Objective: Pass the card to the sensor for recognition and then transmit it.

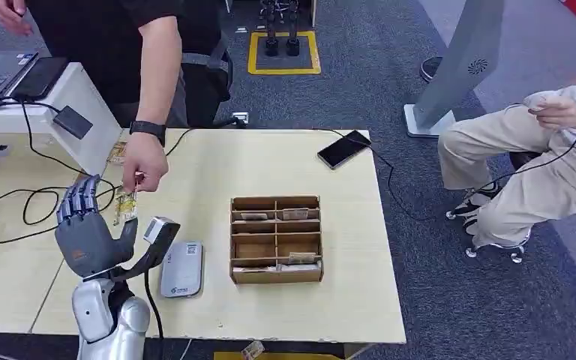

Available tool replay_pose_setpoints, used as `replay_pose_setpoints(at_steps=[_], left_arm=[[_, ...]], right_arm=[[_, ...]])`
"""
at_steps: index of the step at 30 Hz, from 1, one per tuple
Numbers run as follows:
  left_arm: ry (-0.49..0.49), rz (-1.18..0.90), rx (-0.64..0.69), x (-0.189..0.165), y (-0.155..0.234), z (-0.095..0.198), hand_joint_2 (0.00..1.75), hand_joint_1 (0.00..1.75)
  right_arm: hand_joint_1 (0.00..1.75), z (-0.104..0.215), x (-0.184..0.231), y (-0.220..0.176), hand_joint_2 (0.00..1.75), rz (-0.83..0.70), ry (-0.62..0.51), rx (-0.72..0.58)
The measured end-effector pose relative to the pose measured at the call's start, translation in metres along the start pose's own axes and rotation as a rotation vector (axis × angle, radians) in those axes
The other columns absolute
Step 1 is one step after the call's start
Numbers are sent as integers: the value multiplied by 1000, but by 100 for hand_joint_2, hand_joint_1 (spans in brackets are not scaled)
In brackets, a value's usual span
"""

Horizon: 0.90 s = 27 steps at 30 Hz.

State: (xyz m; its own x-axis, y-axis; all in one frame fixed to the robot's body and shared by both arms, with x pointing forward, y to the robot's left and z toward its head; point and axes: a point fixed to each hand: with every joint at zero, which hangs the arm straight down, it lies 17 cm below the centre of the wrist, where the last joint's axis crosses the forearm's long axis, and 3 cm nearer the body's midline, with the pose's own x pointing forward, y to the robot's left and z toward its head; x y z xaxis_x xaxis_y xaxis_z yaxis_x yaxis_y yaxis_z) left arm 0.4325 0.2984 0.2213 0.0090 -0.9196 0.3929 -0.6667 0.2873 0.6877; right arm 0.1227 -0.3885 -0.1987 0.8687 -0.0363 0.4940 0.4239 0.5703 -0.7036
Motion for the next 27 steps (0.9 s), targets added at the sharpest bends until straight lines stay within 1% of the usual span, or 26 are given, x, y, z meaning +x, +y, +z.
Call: replay_pose_setpoints(at_steps=[7, 9, 17, 27], left_arm=[[-20, 30, 7, -7, -1, -1, 175, 175], [-15, 37, 17, -10, 1, -4, 175, 175], [7, 54, 19, -23, 0, 0, 175, 175], [8, 54, 20, -27, 1, 2, 175, 175]], right_arm=[[0, 0, 0, 0, 175, 0, -1, 0], [0, 0, 0, 0, 175, 0, -1, 1], [0, 1, -2, 1, 175, 7, 8, 6], [0, 1, -2, 2, 175, 9, 5, 9]])
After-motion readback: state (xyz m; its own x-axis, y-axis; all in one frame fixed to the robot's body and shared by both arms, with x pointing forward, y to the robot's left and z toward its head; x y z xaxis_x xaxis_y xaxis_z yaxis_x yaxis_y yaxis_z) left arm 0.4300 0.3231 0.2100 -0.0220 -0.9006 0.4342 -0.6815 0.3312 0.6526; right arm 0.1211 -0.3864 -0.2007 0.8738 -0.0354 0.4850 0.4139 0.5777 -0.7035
